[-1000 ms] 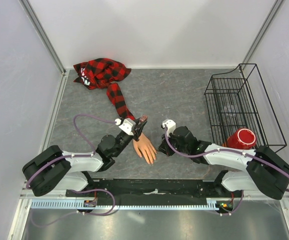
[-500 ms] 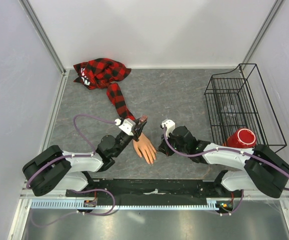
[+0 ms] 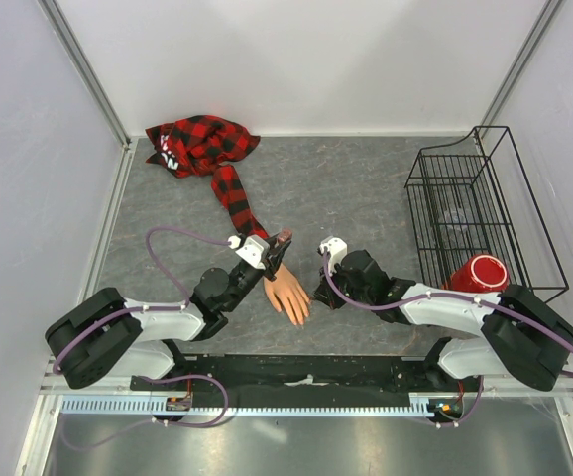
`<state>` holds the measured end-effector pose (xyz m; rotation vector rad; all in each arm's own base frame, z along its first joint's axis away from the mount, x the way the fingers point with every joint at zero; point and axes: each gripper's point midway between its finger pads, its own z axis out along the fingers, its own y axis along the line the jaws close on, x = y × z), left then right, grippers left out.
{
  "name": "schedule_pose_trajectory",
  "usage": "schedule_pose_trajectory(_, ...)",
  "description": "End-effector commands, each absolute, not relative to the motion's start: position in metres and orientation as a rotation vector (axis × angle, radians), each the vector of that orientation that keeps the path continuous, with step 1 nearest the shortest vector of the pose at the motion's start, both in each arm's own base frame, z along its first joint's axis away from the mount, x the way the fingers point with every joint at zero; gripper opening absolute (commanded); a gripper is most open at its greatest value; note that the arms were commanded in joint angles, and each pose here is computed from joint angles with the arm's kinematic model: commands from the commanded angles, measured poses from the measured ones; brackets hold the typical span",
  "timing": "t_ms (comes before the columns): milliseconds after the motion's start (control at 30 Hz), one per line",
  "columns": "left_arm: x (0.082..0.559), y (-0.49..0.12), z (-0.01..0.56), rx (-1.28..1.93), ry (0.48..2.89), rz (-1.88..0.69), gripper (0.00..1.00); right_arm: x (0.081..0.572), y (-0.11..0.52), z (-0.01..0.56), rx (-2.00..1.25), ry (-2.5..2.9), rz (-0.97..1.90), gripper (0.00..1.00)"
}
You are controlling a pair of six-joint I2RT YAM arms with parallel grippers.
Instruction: Paint the nails
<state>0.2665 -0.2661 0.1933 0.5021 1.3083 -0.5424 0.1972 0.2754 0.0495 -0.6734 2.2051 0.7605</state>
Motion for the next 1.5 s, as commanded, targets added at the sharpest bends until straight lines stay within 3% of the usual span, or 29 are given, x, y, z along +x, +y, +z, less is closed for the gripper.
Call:
schedule_pose_trajectory(0,0.269,-0.262,0.213,0.48,1.231,-0.507,0.02,0.208,0.287,0.066,-0.668,2.143,0.785,0.0)
schedule_pose_trajectory(1467,0.271,-0.265,0.212,0.482,1.233,-0.505,0.02,0.195,0.278,0.061,-0.679,2.167,0.799,0.0)
